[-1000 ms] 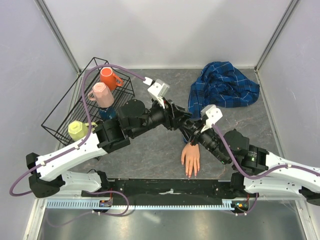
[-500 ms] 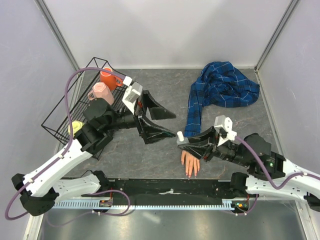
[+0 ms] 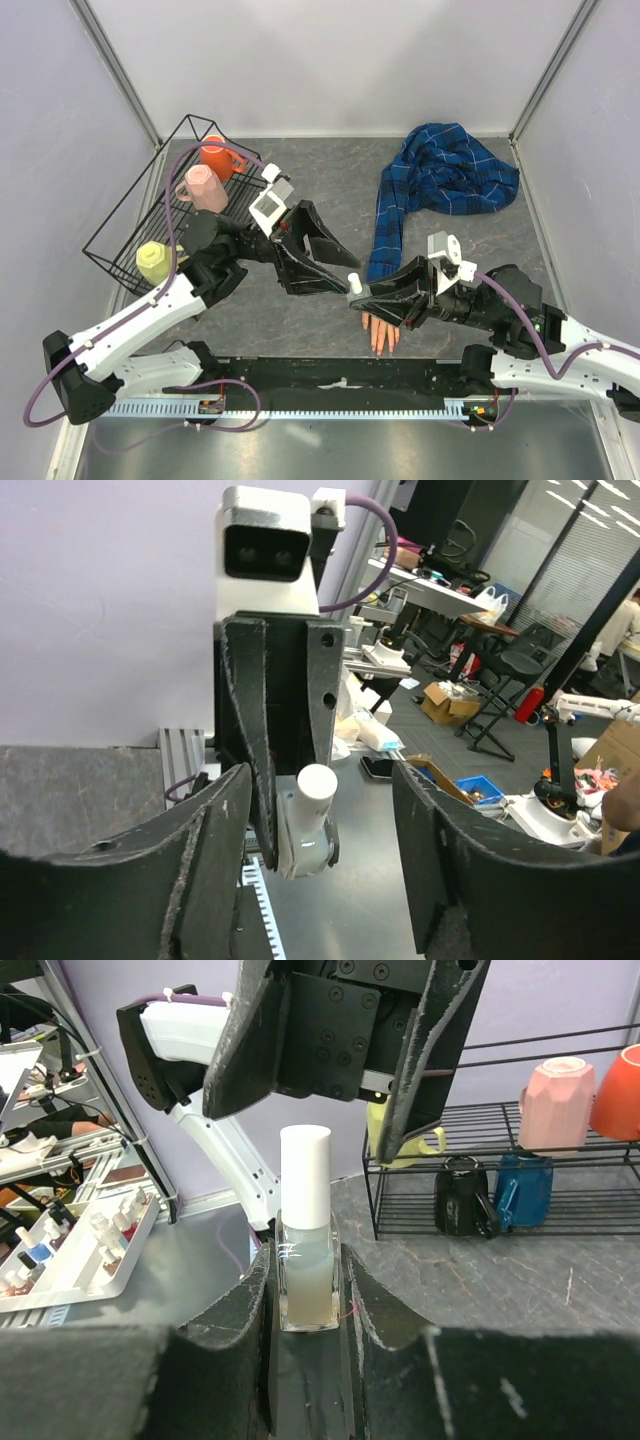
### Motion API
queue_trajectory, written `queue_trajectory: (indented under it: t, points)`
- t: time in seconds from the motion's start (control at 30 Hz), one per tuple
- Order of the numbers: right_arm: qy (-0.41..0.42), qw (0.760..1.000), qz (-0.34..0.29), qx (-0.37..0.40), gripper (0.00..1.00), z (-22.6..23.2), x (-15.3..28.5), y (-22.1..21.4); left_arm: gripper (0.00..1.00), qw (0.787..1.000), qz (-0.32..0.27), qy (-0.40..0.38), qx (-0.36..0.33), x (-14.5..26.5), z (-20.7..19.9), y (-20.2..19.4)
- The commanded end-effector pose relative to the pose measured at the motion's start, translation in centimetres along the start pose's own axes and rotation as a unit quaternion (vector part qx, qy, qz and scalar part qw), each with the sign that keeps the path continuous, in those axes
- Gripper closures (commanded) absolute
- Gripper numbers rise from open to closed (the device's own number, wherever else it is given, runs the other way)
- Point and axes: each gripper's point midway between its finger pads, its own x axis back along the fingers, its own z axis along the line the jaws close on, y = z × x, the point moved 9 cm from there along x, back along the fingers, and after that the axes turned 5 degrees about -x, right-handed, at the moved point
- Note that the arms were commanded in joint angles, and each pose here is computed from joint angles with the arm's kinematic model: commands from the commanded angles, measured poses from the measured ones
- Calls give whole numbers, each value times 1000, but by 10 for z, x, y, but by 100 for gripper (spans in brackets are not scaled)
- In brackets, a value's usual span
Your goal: Paint the nails
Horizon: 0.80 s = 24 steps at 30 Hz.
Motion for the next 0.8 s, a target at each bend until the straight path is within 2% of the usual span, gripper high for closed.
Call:
queue_trajectory:
  t: [0.0,0.2,0.3,0.33,0.37,0.4,0.43,0.5,0.53,0.6,0.63,0.67,0.7,0.73,0.77]
  points:
    - [36,998,-53,3,100,12,-5,28,42,999,1,-40,-4,-3,-7,6]
    - [34,998,-57,10,100,11,-8,31,55,999,7,-45,-13,-2,-10,8]
    - [21,998,-60,10,100,9,-8,32,73,999,6,-35,-27,-1,-13,12]
    - [11,998,-62,10,100,8,-8,33,91,999,5,-15,-31,1,-12,12]
    - [-21,998,-59,11,100,1,-9,31,98,999,0,0,-39,0,-12,16]
    - [-44,997,-58,13,100,-3,-11,33,98,999,-4,22,-43,1,-13,17]
    - [-71,996,-55,19,100,-8,-13,32,98,995,-12,82,-56,3,-7,18]
    - [-160,986,-41,28,100,-27,-21,28,98,987,-19,141,-75,-1,-6,24]
    - [-185,981,-35,49,100,-33,-25,27,98,971,-37,217,-95,0,6,30]
    - [-265,961,-21,72,100,-51,-39,24,98,950,-12,302,-80,-2,18,30]
    - [-292,952,-14,93,100,-58,-43,24,98,923,-32,375,-84,-1,25,49]
    - [-339,934,-9,109,100,-69,-52,22,98,905,15,421,-56,-3,40,34]
    - [-365,923,-6,119,100,-74,-55,21,98,884,20,465,-44,-3,48,34]
    - [-381,916,-14,122,100,-78,-59,22,98,858,2,511,-48,-1,53,46]
    - [-395,906,8,153,100,-85,-64,15,98,847,15,530,-42,-3,62,40]
